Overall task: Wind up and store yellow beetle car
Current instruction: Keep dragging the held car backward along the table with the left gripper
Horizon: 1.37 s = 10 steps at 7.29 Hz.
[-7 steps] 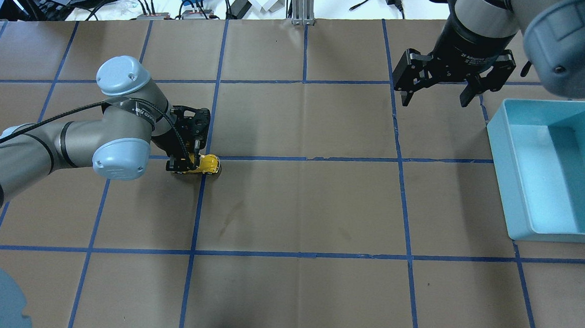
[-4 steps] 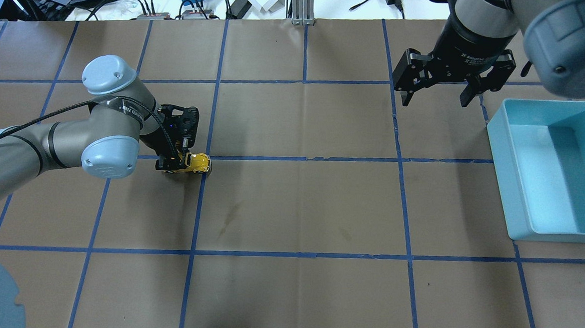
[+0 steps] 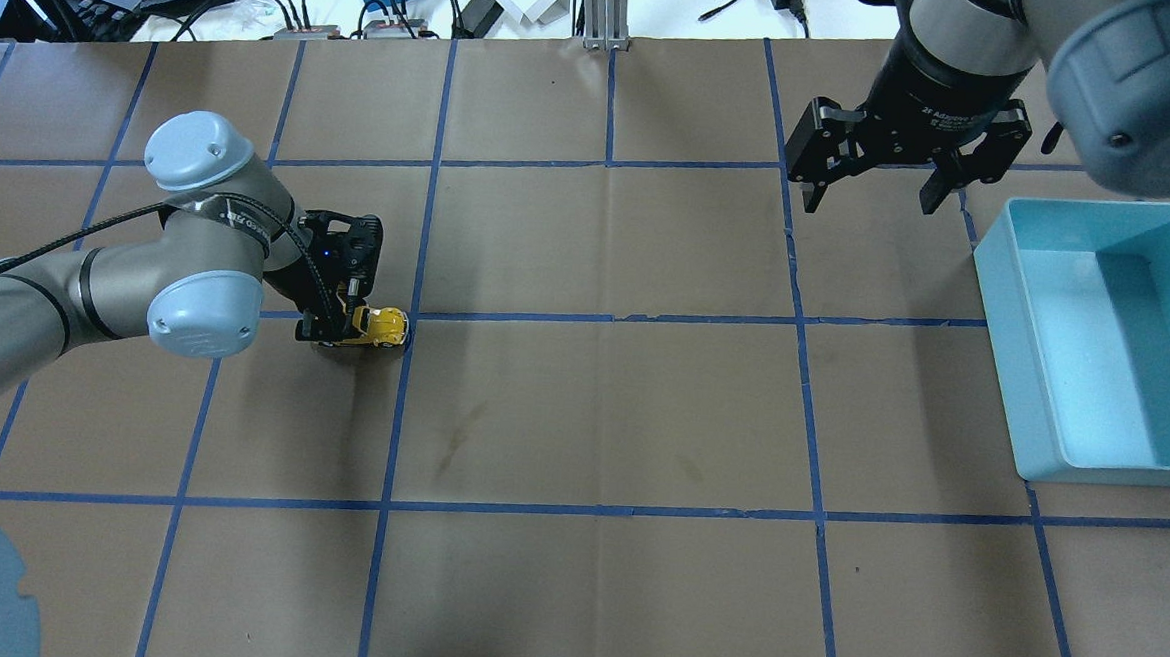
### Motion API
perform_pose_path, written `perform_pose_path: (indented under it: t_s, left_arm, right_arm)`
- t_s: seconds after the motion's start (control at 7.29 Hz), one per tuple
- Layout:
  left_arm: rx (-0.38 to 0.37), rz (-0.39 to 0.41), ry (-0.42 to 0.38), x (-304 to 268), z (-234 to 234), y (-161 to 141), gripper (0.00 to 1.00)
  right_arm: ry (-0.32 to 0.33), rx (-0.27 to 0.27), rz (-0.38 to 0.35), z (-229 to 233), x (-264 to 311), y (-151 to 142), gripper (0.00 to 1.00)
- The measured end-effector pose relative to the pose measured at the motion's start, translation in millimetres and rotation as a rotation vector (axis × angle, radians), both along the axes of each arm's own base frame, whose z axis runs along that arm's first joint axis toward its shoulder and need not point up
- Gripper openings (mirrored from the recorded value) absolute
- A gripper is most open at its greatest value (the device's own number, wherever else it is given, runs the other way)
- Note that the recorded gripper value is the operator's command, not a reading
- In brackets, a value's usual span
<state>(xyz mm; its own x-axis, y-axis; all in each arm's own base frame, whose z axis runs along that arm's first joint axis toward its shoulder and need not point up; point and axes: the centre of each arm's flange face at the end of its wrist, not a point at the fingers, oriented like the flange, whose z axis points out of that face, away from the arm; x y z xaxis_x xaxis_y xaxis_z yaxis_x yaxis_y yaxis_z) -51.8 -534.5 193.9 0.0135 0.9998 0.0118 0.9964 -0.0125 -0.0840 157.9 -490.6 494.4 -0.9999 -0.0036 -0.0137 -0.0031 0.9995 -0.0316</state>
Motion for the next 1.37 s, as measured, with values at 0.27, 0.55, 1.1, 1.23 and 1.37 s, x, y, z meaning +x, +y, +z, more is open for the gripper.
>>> perform_pose_path:
  t_s: [0.27,0.55,1.1,1.23,1.37]
  left_arm:
    - [-0.002,0.001,0.002,15,0,-1,0.36]
    - [-0.002,0.015,0.003,25,0,-1,0.36]
    - [-0.004,0.05,0.005,45,0,-2,0.36]
    - [-0.004,0.059,0.005,50,0,-2,0.36]
    - [-0.005,0.071,0.008,56,0,-2,0.36]
  right_arm:
    - [0.0,0.0,0.0,0,0,0,1.0]
    - [-0.001,0.0,-0.001,0,0,0,1.0]
    - [0.0,0.0,0.0,0,0,0,1.0]
    - [0.0,0.0,0.0,0,0,0,1.0]
    - [0.0,0.0,0.0,0,0,0,1.0]
